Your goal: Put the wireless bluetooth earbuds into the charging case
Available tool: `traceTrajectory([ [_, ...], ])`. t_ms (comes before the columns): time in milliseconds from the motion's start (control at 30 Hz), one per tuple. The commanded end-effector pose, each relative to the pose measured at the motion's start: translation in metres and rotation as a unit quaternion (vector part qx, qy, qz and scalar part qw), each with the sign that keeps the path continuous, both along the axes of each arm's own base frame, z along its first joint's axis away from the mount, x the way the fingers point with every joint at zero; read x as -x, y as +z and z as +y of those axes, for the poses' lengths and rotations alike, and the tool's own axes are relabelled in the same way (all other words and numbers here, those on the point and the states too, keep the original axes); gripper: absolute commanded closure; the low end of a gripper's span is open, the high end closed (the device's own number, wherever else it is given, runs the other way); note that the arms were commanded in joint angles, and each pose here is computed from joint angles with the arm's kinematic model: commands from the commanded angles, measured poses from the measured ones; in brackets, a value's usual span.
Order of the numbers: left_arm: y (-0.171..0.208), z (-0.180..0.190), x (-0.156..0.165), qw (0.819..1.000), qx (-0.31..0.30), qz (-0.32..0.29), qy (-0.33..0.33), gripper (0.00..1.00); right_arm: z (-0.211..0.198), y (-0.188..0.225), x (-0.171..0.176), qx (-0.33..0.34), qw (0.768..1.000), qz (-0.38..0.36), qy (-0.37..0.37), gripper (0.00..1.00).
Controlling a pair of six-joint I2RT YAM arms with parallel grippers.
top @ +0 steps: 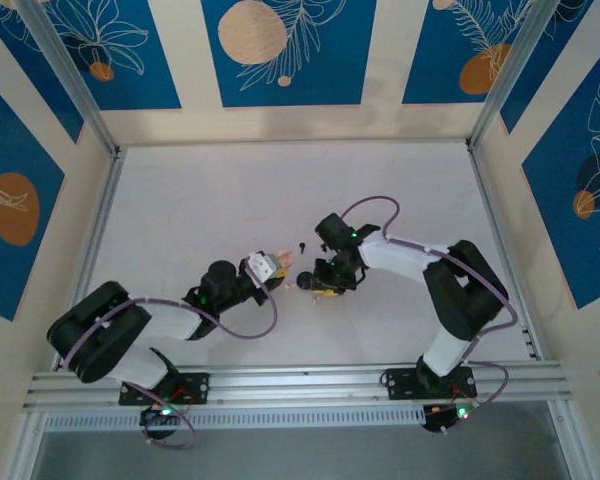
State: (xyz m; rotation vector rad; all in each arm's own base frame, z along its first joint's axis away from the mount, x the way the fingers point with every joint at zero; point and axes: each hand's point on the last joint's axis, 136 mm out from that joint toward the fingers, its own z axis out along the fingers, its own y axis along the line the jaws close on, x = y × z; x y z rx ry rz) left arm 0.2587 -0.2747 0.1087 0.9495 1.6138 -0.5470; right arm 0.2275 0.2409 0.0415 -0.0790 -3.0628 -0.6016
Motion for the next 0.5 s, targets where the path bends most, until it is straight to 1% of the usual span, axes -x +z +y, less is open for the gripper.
traceTrajectory([
  [0, 0.012, -0.011, 0.003, 0.999, 0.032, -0.023, -0.024, 0.89, -0.003, 0.009, -0.009, -0.029, 0.999, -0.029, -0.026, 0.73],
  [67, 0.012, -0.009, 0.001, 0.999, 0.040, -0.023, -0.016, 0.88, -0.005, 0.006, -0.006, -0.028, 0.999, -0.016, -0.022, 0.71],
  [167, 0.014, -0.008, 0.000, 0.999, 0.043, -0.023, -0.009, 0.88, -0.005, 0.005, -0.001, -0.005, 1.000, -0.001, -0.001, 0.70],
  [333, 0.012, -0.001, -0.002, 0.999, 0.029, -0.016, 0.011, 0.89, -0.003, 0.001, 0.005, 0.033, 0.999, 0.022, 0.023, 0.67],
  [467, 0.014, 0.002, -0.001, 1.000, 0.023, -0.017, 0.013, 0.89, 0.001, -0.002, 0.006, 0.041, 0.998, 0.032, 0.031, 0.66],
])
